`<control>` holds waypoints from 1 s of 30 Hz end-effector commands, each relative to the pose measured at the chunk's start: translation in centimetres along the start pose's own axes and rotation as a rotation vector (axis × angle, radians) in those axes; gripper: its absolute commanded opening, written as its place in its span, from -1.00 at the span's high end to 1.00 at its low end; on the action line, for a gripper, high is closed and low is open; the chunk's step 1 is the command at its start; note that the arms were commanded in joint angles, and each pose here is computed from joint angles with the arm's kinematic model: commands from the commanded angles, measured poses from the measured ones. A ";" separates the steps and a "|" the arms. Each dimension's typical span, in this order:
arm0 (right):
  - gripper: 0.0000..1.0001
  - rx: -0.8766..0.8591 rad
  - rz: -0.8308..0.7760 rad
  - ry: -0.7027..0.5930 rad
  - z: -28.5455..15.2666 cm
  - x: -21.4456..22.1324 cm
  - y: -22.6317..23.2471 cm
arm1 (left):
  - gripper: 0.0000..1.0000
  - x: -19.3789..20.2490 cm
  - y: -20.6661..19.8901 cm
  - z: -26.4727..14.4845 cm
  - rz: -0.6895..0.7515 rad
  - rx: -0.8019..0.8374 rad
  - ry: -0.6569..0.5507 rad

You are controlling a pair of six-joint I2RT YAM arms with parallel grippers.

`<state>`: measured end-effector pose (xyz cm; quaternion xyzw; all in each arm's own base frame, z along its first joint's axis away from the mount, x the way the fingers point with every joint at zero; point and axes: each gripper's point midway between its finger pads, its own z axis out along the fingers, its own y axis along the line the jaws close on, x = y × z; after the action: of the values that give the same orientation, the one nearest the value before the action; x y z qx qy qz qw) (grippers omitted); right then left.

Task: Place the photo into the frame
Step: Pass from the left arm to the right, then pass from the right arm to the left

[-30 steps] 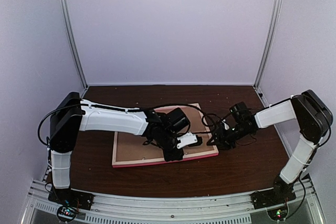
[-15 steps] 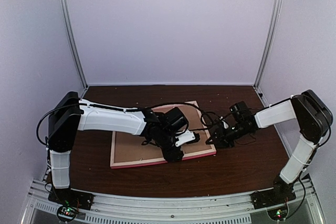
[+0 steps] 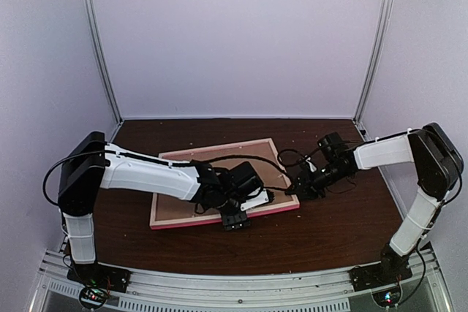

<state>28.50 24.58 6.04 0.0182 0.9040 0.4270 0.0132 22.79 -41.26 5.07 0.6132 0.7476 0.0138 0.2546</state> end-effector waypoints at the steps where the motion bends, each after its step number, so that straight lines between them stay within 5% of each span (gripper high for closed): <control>1: 1.00 -0.018 0.034 0.016 -1.2 0.0 2.0 | -0.62 0.3 2.4 -1.2 0.080 -0.214 0.008; 8: 1.00 -0.014 0.038 0.037 -1.6 -0.1 2.8 | -0.55 0.9 4.2 -3.2 0.122 -0.374 0.015; 21: 0.98 -0.006 0.040 0.041 -1.7 -0.4 3.0 | 0.06 1.0 4.4 -4.8 0.167 -0.427 0.019; 30: 0.52 -0.004 0.038 0.037 -1.9 -0.6 3.3 | 0.40 0.3 4.9 -6.1 0.164 -0.441 -0.003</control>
<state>28.89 25.27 9.29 0.0488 0.8960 0.4401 -0.0330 24.03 -37.44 9.12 0.6279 0.6629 0.2179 0.3448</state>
